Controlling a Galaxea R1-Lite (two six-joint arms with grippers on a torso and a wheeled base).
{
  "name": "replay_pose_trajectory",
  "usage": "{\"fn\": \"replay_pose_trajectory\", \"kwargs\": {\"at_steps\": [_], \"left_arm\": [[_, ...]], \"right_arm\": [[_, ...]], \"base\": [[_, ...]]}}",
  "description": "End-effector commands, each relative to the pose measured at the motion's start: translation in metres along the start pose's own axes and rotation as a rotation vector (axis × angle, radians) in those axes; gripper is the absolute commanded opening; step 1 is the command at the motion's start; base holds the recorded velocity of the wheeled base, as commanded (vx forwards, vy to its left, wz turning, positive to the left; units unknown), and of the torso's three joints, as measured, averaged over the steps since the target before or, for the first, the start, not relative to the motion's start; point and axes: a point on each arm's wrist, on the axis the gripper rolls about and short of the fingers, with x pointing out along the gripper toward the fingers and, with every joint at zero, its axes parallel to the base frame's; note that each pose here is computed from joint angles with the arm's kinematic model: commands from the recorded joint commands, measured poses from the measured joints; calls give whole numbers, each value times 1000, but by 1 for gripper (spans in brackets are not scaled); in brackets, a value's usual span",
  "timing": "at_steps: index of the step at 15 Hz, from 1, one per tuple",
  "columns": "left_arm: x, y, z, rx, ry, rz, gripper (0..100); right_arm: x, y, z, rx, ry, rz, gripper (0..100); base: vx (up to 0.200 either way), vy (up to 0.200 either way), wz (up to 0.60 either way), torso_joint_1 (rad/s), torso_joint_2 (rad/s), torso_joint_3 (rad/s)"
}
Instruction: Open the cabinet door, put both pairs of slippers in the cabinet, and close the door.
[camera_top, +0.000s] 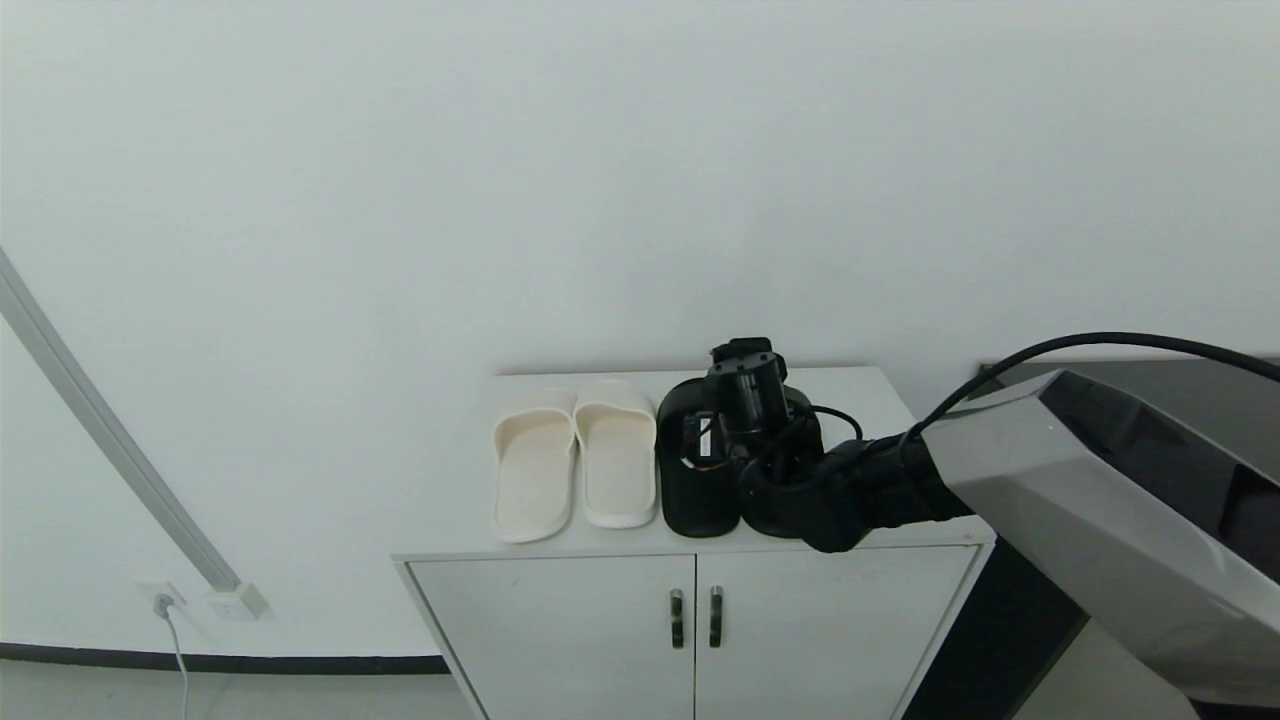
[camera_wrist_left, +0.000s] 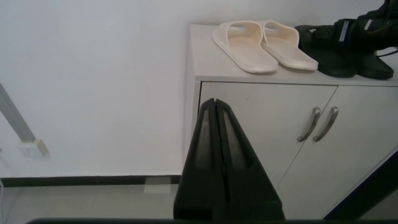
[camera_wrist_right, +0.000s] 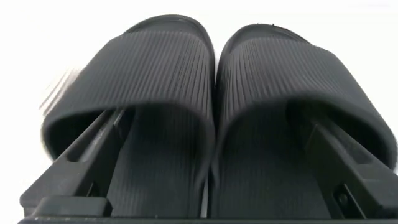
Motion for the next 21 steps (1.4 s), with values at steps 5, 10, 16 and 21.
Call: {"fn": "replay_pose_trajectory", "kwargs": {"at_steps": [5,10,16,21], "left_arm": [[0,0,0,0,1,1,0],[0,0,0,0,1,1,0],[0,0,0,-2,1,1,0],[0,0,0,-2,1,3,0]], "right_arm": [[26,-2,-5,2,5,-32,100],[32,-3,-3,9,0,-40,0],[17,-9,20,20,-39,-77,0],[-61,-30,64,-12,-52,-20,0]], "base": [[0,0,0,0,0,0],[0,0,0,0,0,0],[0,0,0,0,0,0],[0,0,0,0,0,0]]}}
